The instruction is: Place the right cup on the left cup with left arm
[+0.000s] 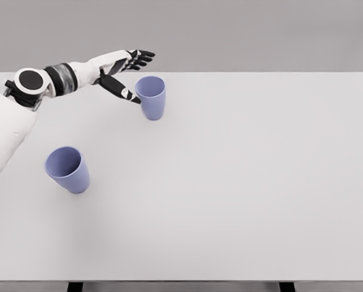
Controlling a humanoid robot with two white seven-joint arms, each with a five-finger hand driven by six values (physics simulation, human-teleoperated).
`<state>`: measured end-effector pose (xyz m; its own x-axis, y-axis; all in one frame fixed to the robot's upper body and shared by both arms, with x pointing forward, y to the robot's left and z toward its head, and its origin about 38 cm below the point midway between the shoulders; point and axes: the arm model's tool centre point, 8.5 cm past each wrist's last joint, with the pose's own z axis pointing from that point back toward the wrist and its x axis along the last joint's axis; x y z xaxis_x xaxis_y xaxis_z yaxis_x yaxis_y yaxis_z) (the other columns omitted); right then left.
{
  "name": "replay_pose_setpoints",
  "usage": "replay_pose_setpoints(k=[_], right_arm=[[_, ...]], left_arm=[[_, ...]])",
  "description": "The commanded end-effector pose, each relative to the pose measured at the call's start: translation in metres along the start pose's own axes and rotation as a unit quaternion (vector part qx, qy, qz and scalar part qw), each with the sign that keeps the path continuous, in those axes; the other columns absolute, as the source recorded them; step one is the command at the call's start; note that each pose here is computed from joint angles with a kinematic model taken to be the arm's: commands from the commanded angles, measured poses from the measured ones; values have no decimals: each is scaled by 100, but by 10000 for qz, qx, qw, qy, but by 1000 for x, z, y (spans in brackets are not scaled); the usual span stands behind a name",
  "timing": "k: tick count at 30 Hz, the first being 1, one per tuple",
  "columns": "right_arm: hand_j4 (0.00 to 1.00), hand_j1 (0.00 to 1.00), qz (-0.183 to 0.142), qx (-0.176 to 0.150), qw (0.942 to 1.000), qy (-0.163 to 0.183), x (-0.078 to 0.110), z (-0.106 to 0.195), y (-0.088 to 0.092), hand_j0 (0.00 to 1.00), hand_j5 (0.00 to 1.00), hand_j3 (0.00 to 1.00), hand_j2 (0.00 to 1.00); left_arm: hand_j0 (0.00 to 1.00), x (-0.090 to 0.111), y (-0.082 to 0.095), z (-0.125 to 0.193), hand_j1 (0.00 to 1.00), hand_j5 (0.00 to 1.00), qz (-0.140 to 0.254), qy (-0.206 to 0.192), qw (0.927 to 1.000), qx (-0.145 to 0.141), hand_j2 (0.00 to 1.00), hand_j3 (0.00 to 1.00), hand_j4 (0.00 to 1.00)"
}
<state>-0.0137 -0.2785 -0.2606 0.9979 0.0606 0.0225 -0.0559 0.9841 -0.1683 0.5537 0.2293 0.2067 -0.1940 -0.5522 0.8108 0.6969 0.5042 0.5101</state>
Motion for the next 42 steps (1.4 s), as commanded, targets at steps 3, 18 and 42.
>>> replay_pose_setpoints(k=[3, 18, 42], right_arm=[[100, 100, -1, 0, 10000, 0, 0, 0, 0, 100, 100, 100, 100], [100, 100, -1, 0, 10000, 0, 0, 0, 0, 100, 100, 100, 100], [100, 100, -1, 0, 10000, 0, 0, 0, 0, 100, 100, 100, 100]], left_arm=[[100, -4, -6, -8, 100, 100, 124, 37, 9999, -30, 100, 100, 100], [100, -14, -13, -20, 100, 100, 376, 179, 9991, -58, 100, 100, 100], [100, -18, -22, -30, 100, 100, 517, 228, 9983, -118, 100, 100, 100]])
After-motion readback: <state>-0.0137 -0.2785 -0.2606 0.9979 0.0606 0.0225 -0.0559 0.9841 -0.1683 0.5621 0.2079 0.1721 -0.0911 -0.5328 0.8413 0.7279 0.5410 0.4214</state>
